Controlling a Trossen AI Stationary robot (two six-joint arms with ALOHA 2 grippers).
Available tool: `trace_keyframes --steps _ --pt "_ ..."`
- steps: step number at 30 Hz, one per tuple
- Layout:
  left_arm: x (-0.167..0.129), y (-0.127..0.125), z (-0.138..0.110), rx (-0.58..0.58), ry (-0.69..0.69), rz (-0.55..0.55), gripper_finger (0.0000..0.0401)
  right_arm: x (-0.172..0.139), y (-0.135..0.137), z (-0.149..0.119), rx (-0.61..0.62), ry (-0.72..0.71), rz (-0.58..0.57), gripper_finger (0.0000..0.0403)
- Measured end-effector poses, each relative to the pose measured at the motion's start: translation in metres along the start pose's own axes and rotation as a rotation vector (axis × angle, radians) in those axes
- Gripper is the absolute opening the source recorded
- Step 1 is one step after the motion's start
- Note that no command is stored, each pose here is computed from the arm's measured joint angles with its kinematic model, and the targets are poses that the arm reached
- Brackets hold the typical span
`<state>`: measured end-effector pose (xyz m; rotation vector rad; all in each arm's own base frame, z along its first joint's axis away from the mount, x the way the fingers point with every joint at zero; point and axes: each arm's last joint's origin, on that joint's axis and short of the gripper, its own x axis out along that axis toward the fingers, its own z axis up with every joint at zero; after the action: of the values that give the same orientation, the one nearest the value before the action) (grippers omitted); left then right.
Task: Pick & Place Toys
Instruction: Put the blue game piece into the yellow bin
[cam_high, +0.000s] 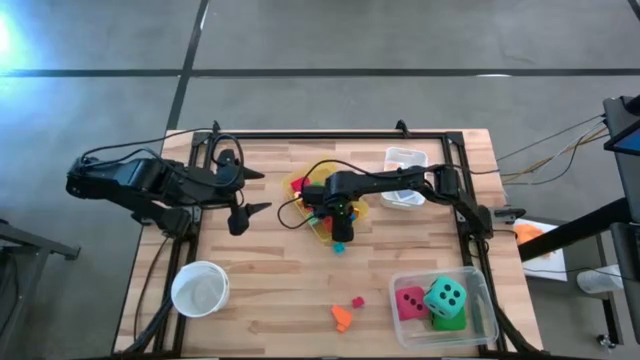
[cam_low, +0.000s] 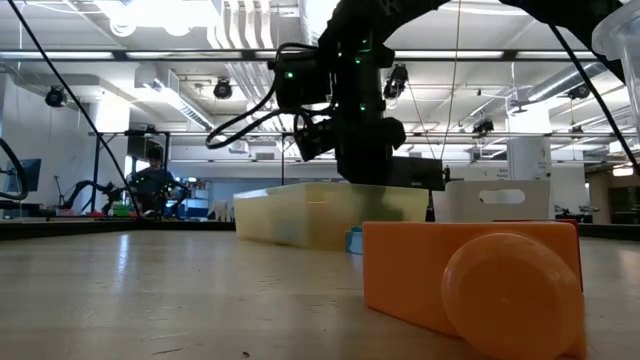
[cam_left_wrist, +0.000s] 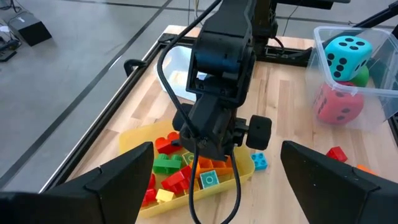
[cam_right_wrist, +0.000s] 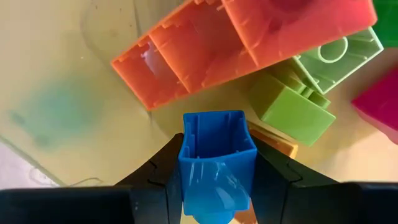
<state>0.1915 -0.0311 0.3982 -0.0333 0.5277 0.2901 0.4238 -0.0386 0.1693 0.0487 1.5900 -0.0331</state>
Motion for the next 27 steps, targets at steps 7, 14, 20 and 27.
trace_keyframes --steps 7,14,20,27 --pt "0.0 0.0001 0.0 -0.001 0.0 0.0 0.0351 0.0005 -0.0003 0.0 0.002 -0.001 0.0 0.0123" --pt "0.0 0.0 0.0 -0.001 0.0 0.0 0.0351 0.0005 -0.0003 0.0003 0.0 -0.005 0.001 0.0123" --pt "0.0 0.0001 0.0 -0.001 0.0 0.0 0.0351 0.0006 0.0006 0.001 0.015 -0.014 0.043 0.0124" --pt "0.0 0.0001 0.0 -0.001 0.0 0.0 0.0351 0.0007 0.0006 0.001 0.068 -0.013 0.045 0.0252"
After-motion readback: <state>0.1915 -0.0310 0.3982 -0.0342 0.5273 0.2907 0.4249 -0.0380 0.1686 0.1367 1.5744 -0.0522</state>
